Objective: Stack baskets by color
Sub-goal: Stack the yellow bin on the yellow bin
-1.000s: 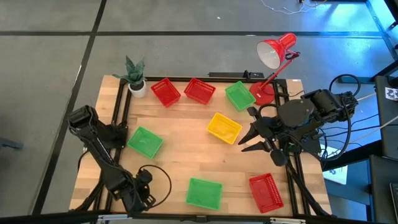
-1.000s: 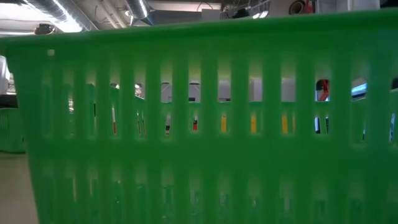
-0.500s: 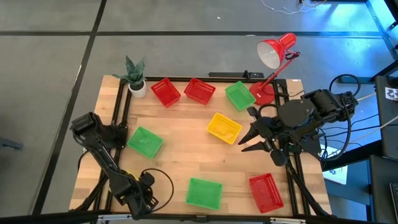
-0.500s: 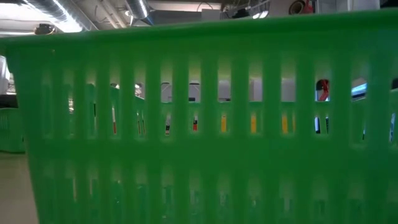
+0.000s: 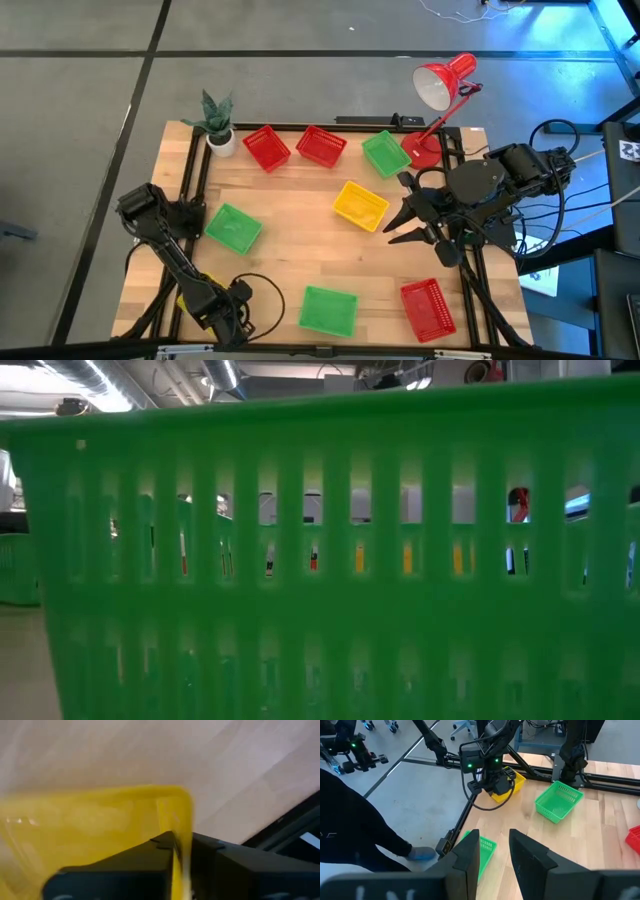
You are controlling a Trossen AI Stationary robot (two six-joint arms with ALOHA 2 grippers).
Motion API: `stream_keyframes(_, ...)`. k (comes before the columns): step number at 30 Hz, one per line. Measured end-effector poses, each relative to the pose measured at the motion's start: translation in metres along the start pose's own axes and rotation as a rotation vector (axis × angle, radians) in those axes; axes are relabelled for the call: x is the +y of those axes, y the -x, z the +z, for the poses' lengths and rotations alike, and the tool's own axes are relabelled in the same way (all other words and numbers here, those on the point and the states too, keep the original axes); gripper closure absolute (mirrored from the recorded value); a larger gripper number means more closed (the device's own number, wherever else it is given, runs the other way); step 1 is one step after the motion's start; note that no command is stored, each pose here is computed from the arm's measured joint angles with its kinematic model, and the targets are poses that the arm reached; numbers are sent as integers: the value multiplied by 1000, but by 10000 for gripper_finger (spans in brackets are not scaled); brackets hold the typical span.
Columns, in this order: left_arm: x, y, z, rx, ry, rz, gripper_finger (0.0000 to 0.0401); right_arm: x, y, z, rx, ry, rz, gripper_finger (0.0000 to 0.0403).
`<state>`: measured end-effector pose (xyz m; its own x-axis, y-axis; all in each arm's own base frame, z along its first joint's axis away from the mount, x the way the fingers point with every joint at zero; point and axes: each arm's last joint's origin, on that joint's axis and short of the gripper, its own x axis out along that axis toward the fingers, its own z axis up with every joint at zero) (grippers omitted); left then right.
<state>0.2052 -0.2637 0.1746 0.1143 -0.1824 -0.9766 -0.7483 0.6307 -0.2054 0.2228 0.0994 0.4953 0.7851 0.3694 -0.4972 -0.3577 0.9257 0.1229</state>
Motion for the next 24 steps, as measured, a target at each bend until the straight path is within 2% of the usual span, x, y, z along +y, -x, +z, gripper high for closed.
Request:
stream_keyframes(3,0,12,8,-2,-7,-26,395,0,0,-1,7,-4,-1,298)
stream_keyframes(7,-4,42,24,-42,-9,-90,400,0,0,-4,36,3,-4,298)
stream_keyframes(11,-11,92,45,-115,-23,-74,401,-1,0,-9,91,-1,-13,298)
stream_keyframes(14,-15,128,62,-149,-106,-28,401,-2,1,-13,130,-42,-21,298)
stream_keyframes(18,-22,167,94,-229,-273,-65,401,-3,1,-20,206,-38,-32,298)
stream_keyframes(24,-16,208,153,-361,-298,-102,401,-3,2,-25,264,-25,-39,298)
